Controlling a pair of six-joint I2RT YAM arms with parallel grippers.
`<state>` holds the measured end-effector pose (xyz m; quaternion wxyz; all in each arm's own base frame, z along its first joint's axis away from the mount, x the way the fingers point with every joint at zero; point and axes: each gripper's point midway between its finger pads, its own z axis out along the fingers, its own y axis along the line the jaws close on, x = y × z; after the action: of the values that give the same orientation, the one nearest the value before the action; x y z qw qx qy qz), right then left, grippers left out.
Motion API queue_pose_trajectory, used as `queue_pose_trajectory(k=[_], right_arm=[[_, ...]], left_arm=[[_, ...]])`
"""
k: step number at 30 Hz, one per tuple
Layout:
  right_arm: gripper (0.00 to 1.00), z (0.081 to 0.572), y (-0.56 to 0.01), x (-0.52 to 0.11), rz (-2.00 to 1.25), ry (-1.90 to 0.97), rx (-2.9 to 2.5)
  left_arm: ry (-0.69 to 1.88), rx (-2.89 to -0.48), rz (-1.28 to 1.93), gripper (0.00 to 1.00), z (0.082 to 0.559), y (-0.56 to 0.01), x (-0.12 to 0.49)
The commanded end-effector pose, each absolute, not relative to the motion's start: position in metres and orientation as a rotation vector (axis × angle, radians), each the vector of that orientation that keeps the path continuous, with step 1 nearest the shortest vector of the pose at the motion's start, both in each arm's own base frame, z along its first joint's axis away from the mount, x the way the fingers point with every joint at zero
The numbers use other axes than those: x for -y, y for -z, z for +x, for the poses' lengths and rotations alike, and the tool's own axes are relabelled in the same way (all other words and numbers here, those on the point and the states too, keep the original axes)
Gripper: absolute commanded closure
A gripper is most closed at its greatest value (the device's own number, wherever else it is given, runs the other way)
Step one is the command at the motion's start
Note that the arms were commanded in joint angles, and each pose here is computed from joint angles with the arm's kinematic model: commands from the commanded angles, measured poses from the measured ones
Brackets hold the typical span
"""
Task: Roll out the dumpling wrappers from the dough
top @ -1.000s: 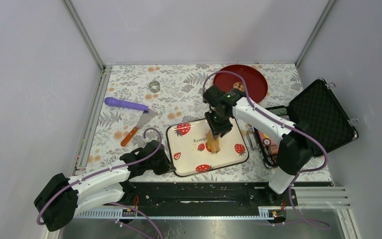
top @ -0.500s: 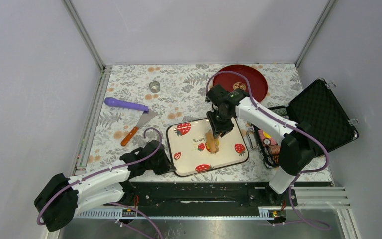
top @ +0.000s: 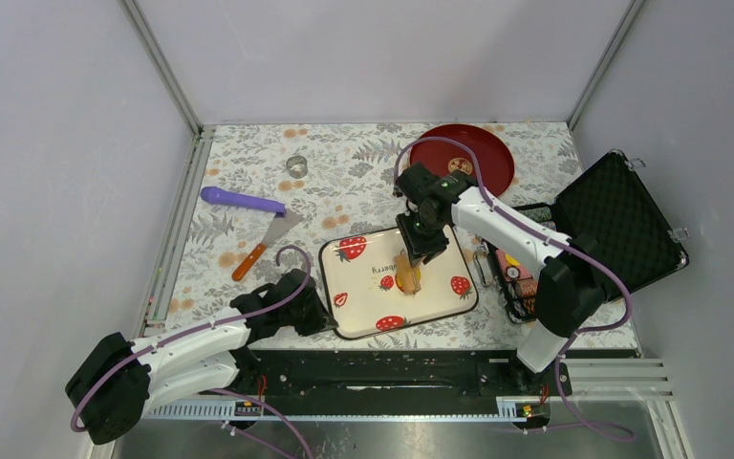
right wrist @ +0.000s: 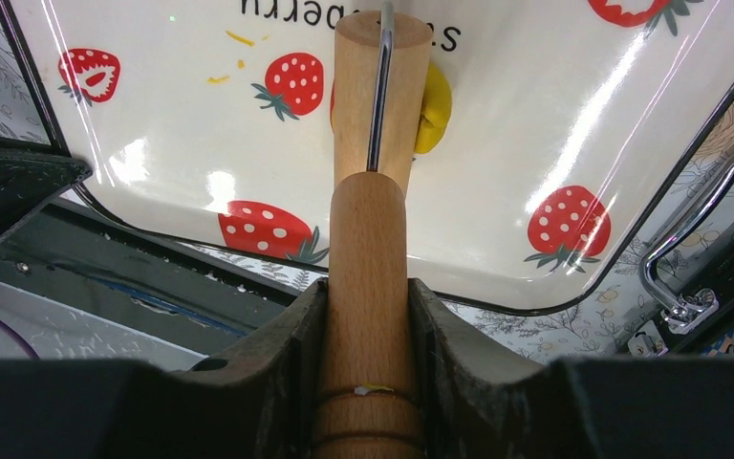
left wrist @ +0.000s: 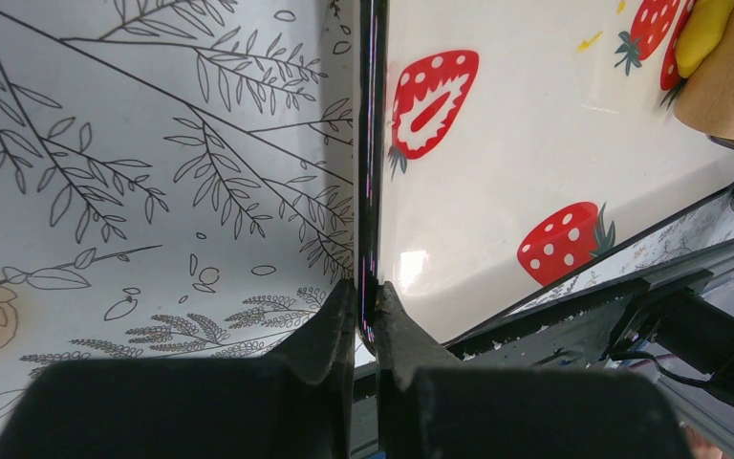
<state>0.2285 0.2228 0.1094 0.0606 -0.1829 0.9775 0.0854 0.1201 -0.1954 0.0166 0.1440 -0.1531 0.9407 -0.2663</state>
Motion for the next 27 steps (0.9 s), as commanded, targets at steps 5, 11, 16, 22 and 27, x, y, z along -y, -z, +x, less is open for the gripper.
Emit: queue_pose_trajectory(k=[5,11,16,22,27], right_arm=[[1.00,0.218,-0.021,-0.187,-0.697,0.120,-3.104],[1.00,0.212,-0.023,-0.208,-0.673,-0.058,-3.134],[1.00,0.209,-0.021,-0.216,-0.637,-0.165,-3.151],[1.00,0.209,-0.031,-0.216,-0.590,-0.243,-3.144],[1.00,0.214,-0.054,-0.222,-0.560,-0.329,-3.095]], left_arm=[[0.667,-2.715,-0.474,1.00,0.121,-0.003,0.183],[0.671,-2.711,-0.486,1.00,0.121,-0.003,0.183],[0.674,-2.711,-0.490,1.00,0.121,-0.003,0.183],[0.674,-2.709,-0.491,1.00,0.121,-0.003,0.183],[0.677,-2.709,-0.490,1.00,0.121,-0.003,0.183]])
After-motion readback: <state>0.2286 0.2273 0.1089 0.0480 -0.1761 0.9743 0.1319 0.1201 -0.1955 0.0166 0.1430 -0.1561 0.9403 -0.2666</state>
